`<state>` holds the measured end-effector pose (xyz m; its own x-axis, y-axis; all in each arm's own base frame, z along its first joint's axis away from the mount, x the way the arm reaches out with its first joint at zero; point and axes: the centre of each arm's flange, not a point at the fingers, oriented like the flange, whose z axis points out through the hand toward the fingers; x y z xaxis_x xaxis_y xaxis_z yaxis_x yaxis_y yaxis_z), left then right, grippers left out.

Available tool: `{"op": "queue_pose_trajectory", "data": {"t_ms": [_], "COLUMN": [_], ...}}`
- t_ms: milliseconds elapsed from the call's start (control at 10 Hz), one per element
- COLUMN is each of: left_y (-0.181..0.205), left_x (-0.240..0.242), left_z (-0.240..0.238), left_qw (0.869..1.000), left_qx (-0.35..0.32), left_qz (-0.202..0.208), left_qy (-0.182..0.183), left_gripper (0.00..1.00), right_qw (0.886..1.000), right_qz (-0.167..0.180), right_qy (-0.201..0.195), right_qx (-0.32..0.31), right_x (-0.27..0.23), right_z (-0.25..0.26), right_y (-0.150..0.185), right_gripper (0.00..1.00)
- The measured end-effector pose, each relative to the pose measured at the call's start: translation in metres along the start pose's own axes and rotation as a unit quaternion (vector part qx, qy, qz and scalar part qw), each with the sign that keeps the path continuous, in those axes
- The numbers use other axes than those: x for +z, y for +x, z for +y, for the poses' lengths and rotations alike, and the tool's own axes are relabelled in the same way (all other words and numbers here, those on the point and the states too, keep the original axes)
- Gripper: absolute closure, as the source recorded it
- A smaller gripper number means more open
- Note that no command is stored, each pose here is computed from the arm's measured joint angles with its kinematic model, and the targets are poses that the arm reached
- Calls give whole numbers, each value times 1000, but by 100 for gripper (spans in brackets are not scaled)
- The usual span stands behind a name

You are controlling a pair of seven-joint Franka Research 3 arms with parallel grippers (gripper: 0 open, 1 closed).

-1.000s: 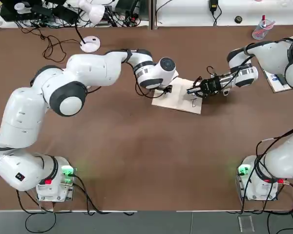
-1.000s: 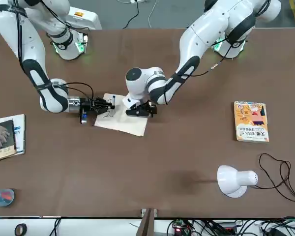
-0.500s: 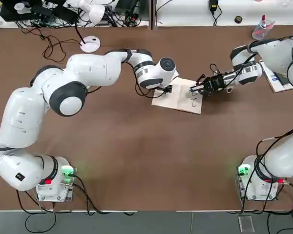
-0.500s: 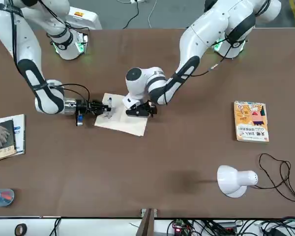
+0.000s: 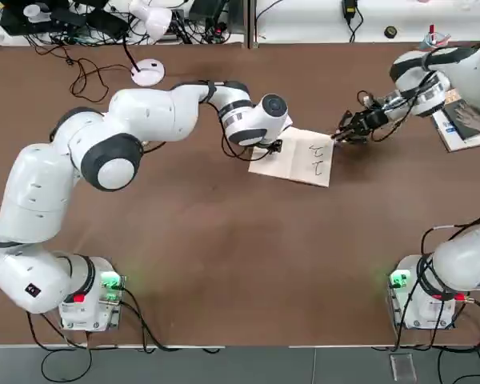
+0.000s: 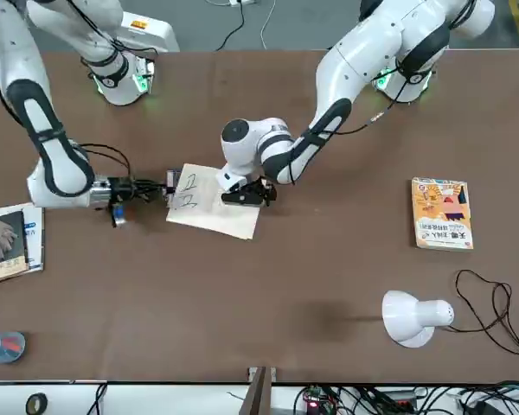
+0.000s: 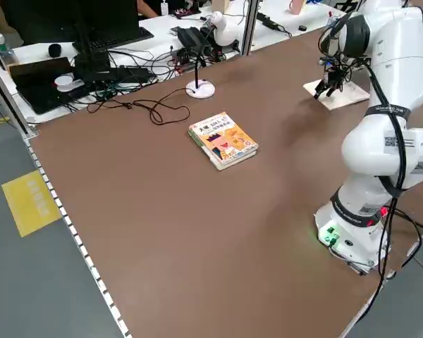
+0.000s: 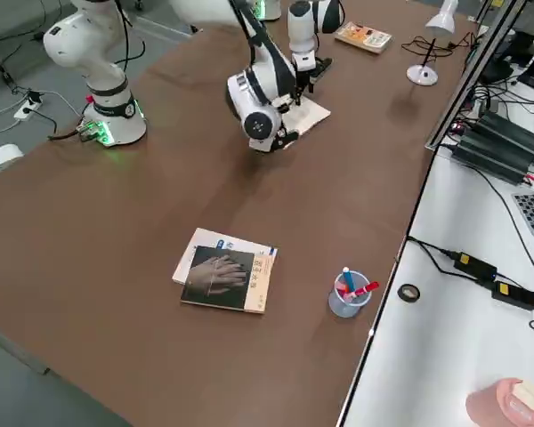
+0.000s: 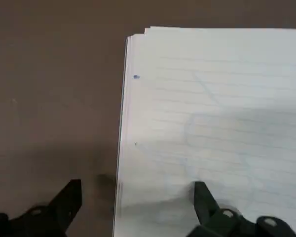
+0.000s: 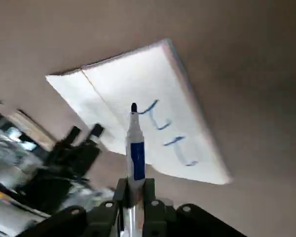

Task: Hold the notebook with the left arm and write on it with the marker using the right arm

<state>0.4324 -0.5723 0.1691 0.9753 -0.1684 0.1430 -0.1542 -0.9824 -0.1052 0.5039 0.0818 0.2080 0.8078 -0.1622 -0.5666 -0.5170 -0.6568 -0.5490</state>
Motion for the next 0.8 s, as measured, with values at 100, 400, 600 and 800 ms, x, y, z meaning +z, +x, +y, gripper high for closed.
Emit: {"op": "queue_pose_trajectory", "data": {"t_ms": [100, 400, 600, 800], "left_y": [0, 0, 0, 0], "left_x": [0, 0, 0, 0], "left_z": [0, 0, 0, 0], "left_qw": [1000, 1000, 1000, 1000], "left_qx": [0, 0, 0, 0], "left_qz": [0, 0, 0, 1], "left_qy": [0, 0, 0, -1], "left_gripper": [0, 0, 0, 0], "right_qw": [998, 980, 960, 937], "right_qz": [11, 33, 52, 78], "right_qy": [-27, -113, -156, -198], "right_qx": [-47, -161, -226, -276], "right_x": [-20, -70, -95, -115], "right_z": [6, 30, 47, 62], "right_y": [-1, 0, 6, 14], "right_gripper": [84, 84, 84, 84]}}
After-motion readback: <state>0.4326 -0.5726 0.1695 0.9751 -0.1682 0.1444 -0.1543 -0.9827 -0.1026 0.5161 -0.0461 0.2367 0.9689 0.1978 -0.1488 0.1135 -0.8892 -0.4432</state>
